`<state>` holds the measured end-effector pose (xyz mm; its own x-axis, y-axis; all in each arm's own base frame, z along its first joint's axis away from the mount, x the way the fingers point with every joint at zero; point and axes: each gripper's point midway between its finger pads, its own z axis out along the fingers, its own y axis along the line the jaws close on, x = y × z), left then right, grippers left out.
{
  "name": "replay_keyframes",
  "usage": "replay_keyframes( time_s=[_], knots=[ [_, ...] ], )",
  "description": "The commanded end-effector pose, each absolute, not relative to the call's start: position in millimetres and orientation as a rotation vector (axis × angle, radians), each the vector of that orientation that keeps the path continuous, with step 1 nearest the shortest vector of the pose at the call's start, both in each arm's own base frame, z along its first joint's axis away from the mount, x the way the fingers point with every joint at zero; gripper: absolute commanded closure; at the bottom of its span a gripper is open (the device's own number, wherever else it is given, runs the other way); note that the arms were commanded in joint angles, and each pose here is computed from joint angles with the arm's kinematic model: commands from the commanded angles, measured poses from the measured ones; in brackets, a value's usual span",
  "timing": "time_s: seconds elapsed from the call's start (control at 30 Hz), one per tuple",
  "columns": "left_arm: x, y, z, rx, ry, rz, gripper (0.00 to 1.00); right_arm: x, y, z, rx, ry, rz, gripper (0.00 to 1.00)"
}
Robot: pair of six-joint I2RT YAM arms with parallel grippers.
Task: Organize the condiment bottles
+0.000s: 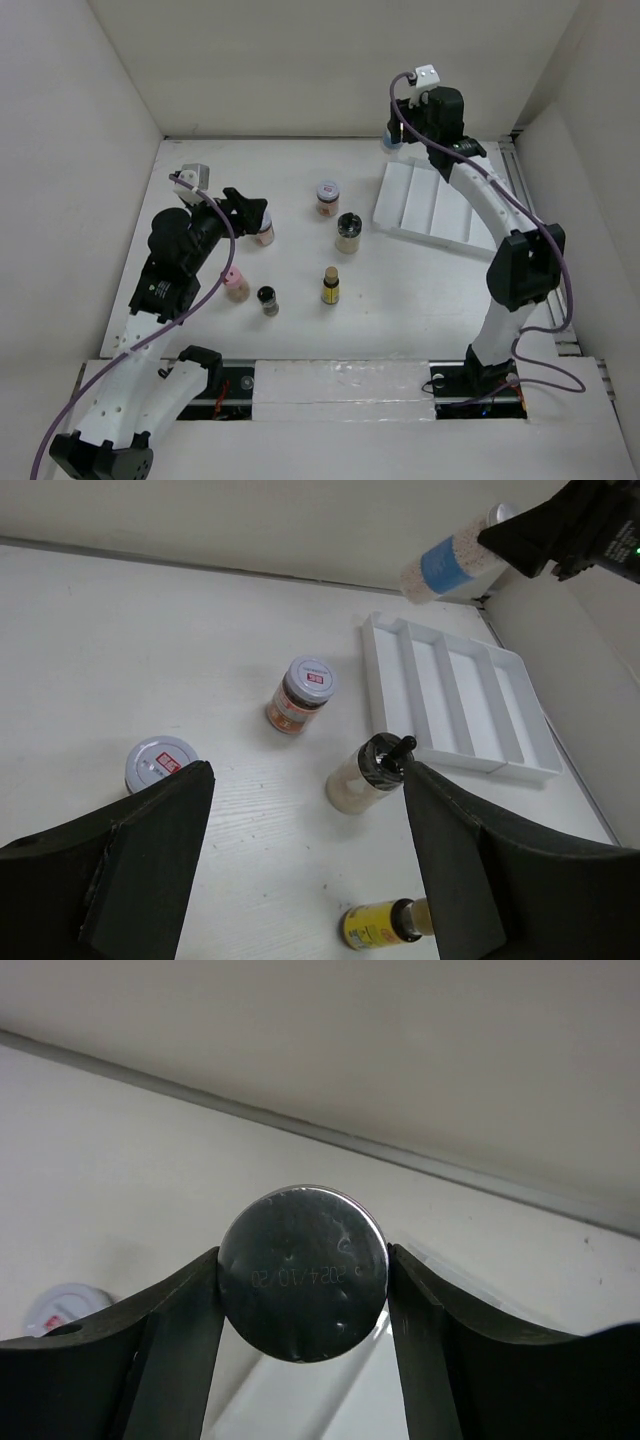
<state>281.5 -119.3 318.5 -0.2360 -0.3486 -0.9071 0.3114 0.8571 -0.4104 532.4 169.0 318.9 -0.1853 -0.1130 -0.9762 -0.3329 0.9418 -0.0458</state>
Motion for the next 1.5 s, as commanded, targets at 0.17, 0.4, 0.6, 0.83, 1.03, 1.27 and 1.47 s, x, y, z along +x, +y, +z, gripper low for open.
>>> replay_keyframes(
  time_s=[0.17, 0.4, 0.6, 0.83, 1.03, 1.27, 1.47],
  knots=[
    [282, -124, 329, -0.01, 1.655, -0.646, 0.27, 579, 135, 276, -0.274, 1.858, 0.196, 0.53],
    [283, -125, 324, -0.012, 1.673, -0.643, 0.27, 595, 128, 243, -0.271, 1.911, 0.198, 0.53],
    [285, -125, 324, -0.012, 1.673, -0.643, 0.27, 608, 116, 225, -0.237, 1.94, 0.18, 0.53],
    [287, -126, 321, -0.013, 1.683, -0.641, 0.27, 613, 114, 212, -0.229, 1.963, 0.166, 0.22],
    [288, -128, 323, -0.006, 1.684, -0.649, 0.27, 589, 117, 273, -0.253, 1.868, 0.163, 0.02],
    [288, -128, 323, -0.006, 1.684, -0.649, 0.27, 493, 176, 301, -0.326, 1.773, 0.272, 0.26],
    [289, -124, 321, -0.024, 1.691, -0.63, 0.27, 390, 249, 241, -0.487, 1.767, 0.483, 0.9]
  ],
)
